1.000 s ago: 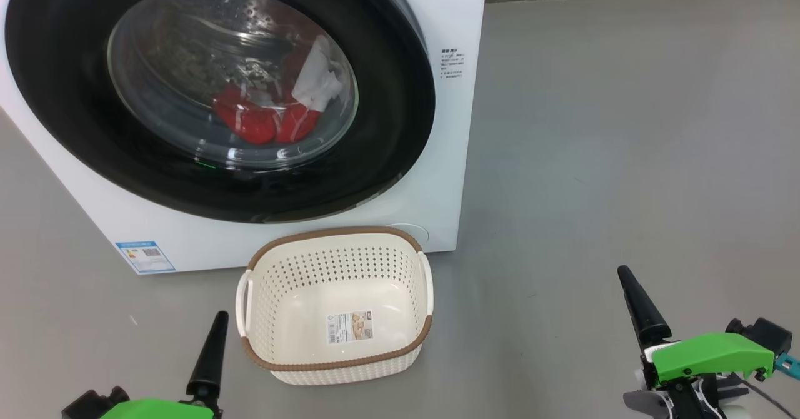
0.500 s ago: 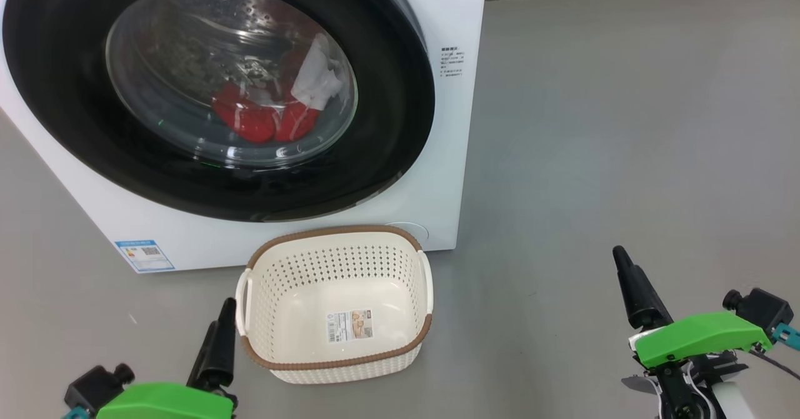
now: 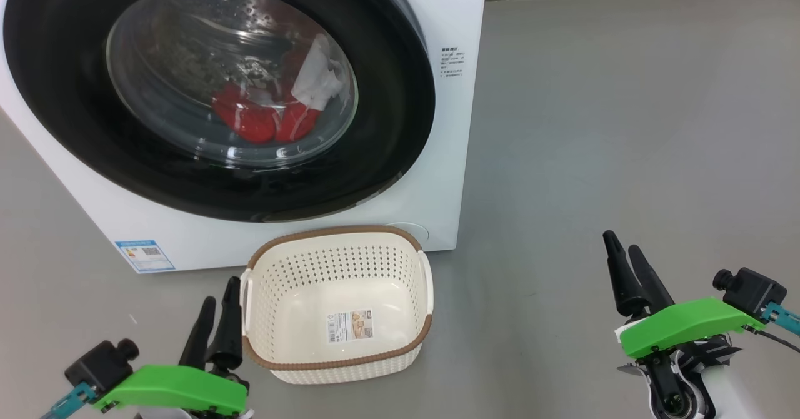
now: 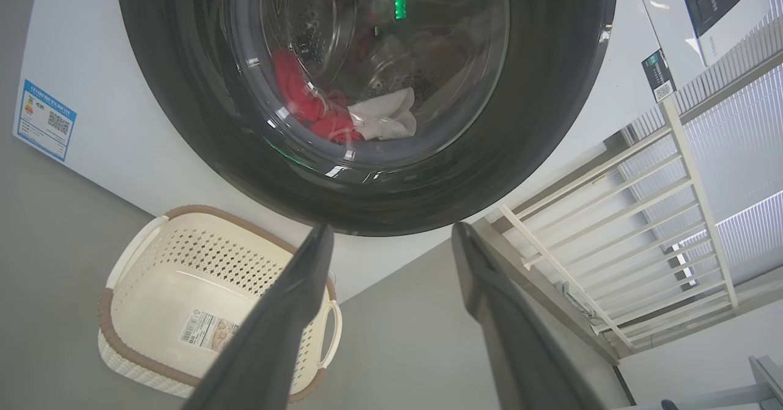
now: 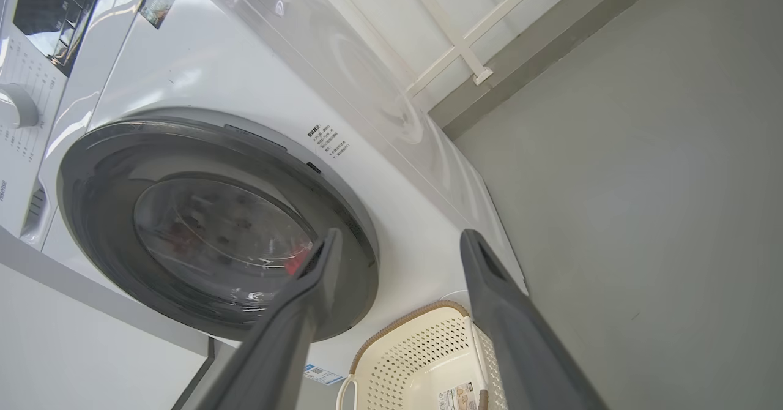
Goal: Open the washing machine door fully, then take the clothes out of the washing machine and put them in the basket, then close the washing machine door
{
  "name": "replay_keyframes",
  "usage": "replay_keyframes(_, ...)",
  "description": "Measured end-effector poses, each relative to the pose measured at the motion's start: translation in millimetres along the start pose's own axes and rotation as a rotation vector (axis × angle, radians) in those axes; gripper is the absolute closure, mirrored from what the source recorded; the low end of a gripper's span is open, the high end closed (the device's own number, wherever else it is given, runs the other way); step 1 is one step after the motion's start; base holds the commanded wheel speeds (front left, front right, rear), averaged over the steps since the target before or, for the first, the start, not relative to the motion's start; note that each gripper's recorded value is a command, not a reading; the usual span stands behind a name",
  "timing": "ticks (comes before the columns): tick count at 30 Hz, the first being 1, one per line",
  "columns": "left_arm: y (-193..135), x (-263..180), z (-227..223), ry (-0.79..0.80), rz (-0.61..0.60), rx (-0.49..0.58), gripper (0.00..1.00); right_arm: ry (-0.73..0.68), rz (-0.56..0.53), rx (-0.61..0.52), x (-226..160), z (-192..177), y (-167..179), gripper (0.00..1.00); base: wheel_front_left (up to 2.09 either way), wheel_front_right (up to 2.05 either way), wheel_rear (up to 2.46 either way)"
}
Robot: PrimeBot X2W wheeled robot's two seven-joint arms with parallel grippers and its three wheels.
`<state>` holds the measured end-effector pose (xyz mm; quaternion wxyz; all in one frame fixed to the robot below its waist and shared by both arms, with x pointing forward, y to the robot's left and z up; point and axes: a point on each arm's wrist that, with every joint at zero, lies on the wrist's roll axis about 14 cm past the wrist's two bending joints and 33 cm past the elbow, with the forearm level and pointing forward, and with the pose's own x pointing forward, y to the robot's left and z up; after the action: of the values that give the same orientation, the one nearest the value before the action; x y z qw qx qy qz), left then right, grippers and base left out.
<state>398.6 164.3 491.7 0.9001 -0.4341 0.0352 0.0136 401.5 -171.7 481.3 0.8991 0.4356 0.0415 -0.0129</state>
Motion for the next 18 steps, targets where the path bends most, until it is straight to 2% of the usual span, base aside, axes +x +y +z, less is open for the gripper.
replay_keyframes(18, -18, 5, 6, -0.044, -0.046, 0.245, 0.00, -0.027, 0.071, -0.225, 8, 4, 21, 0.00, 0.00, 0.00, 0.00)
